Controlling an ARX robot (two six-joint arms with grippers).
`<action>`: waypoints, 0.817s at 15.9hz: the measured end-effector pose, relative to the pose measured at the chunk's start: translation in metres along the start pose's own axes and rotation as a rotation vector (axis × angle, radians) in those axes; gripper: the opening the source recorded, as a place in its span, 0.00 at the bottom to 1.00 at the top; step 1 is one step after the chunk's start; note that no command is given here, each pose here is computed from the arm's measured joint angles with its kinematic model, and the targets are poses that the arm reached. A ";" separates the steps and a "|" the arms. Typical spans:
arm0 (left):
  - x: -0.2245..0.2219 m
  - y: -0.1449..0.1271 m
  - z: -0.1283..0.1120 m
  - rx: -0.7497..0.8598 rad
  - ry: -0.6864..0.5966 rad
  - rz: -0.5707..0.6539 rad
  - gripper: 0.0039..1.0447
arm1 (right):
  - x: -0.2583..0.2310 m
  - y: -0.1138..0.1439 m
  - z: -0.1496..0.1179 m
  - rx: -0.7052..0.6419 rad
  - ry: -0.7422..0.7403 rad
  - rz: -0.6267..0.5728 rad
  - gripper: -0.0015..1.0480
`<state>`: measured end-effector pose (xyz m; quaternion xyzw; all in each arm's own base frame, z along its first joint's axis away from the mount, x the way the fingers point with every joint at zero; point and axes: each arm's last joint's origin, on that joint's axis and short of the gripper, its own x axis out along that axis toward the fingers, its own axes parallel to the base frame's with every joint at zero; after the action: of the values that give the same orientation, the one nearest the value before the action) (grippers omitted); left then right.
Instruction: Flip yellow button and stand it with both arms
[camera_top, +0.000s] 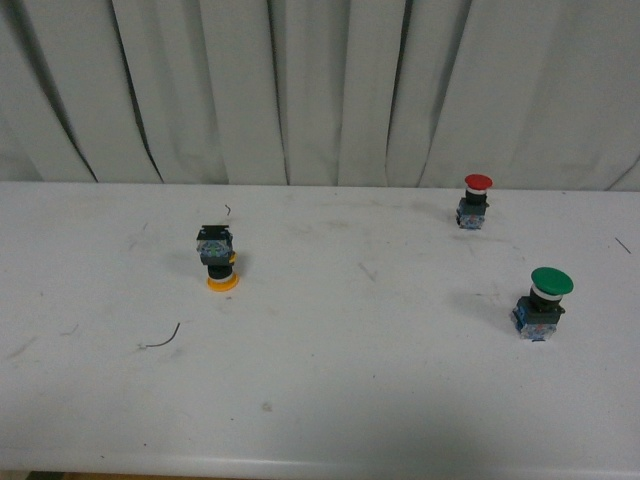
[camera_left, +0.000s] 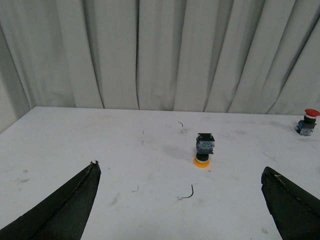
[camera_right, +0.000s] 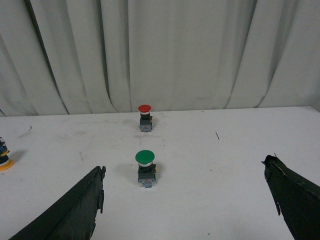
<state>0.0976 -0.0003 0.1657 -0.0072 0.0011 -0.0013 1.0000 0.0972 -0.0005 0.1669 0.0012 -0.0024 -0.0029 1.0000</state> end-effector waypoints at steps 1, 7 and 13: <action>0.000 0.000 0.000 0.000 0.000 0.000 0.94 | 0.000 0.000 0.000 0.000 0.000 0.000 0.94; 0.000 0.000 0.000 0.000 0.000 0.000 0.94 | 0.000 0.000 0.000 0.000 0.000 0.000 0.94; 0.000 0.000 0.000 0.000 0.000 0.000 0.94 | 0.000 0.000 0.000 0.000 0.000 0.000 0.94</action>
<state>0.0976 -0.0003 0.1657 -0.0072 0.0011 -0.0013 1.0000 0.0972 -0.0005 0.1669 0.0012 -0.0024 -0.0029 1.0000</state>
